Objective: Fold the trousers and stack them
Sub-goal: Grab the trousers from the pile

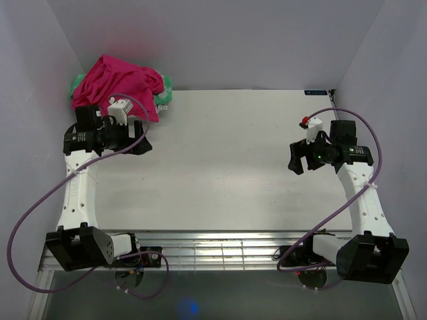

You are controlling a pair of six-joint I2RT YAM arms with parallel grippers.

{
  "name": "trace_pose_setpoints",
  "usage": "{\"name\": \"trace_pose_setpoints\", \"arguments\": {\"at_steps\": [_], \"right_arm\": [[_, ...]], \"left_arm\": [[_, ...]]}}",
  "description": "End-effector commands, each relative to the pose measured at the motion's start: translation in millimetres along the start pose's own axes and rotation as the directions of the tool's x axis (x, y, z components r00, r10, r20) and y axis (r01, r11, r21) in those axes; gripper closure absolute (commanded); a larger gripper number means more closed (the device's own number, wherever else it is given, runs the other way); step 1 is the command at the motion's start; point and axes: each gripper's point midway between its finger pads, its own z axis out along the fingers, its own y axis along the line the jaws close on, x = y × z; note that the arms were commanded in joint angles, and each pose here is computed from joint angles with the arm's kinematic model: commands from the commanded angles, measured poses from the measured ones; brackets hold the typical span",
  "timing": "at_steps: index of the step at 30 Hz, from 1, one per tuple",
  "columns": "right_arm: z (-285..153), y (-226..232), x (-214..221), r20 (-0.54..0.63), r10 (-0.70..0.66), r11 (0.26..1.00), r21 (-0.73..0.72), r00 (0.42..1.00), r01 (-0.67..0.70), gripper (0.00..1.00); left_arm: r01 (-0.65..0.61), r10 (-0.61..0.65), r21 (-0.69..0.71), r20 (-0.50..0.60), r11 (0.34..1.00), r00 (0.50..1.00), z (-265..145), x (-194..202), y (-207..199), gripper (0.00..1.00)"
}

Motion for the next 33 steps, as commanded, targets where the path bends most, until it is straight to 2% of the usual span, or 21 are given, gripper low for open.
{"name": "trace_pose_setpoints", "arguments": {"at_steps": [1,3,4,5,7,8,9,11,15,17,22,28,33], "right_arm": [[-5.2,6.9,-9.6,0.027,0.008,1.000,-0.027,1.000,-0.008,0.10],[-3.5,6.5,-8.7,0.019,0.012,0.999,-0.031,1.000,-0.012,0.10],[-3.1,5.9,-8.7,0.018,0.011,0.999,-0.030,1.000,-0.011,0.10],[-2.8,6.1,-7.9,0.014,0.013,0.999,-0.031,1.000,-0.013,0.10],[-2.5,5.9,-7.3,0.008,0.016,0.999,-0.032,1.000,-0.016,0.10],[-3.3,5.0,-8.7,0.011,0.013,1.000,-0.028,1.000,-0.012,0.10],[-3.9,5.2,-9.1,0.011,0.014,1.000,-0.028,1.000,-0.014,0.10],[-5.8,5.1,-10.2,0.009,0.014,1.000,-0.025,1.000,-0.014,0.10],[-10.1,6.4,-16.5,0.021,0.019,0.999,-0.028,1.000,-0.018,0.10],[-9.7,7.1,-16.5,0.021,0.025,0.999,-0.032,0.999,-0.025,0.10],[-5.5,9.0,-14.8,0.007,0.043,0.998,-0.054,0.999,-0.043,0.10],[-4.7,11.2,-16.8,0.008,0.056,0.996,-0.070,0.998,-0.056,0.10],[-4.1,8.1,-17.8,-0.003,0.057,0.996,-0.063,0.998,-0.057,0.10]], "left_arm": [[0.001,0.001,-0.049,0.029,0.999,1.000,1.4,-43.8,17.5,0.02],[0.024,-0.020,-0.077,0.057,0.997,0.998,-1.5,-68.3,35.5,0.02],[-0.005,0.016,-0.083,0.132,0.997,0.991,-16.3,-104.2,38.1,0.02],[0.036,-0.029,-0.052,0.120,0.998,0.992,-2.0,-113.9,53.8,0.02],[0.069,-0.056,-0.079,0.162,0.994,0.985,-9.1,-141.6,82.0,0.02],[0.035,-0.003,-0.127,0.245,0.991,0.969,-28.7,-179.4,88.4,0.02],[0.071,-0.038,-0.141,0.226,0.987,0.973,-12.5,-182.2,115.9,0.02],[0.035,0.023,-0.185,0.303,0.982,0.953,-26.8,-218.4,127.2,0.02],[0.074,0.014,-0.243,0.345,0.967,0.939,0.9,-226.5,171.8,0.02],[0.064,0.036,-0.252,0.370,0.966,0.928,2.8,-226.1,173.9,0.02],[0.048,0.046,-0.246,0.363,0.968,0.931,42.6,-212.9,203.6,0.02],[-0.002,0.070,-0.198,0.337,0.980,0.939,78.5,-200.1,219.4,0.02],[-0.048,0.117,-0.183,0.387,0.982,0.915,93.5,-203.8,223.4,0.02]]}}
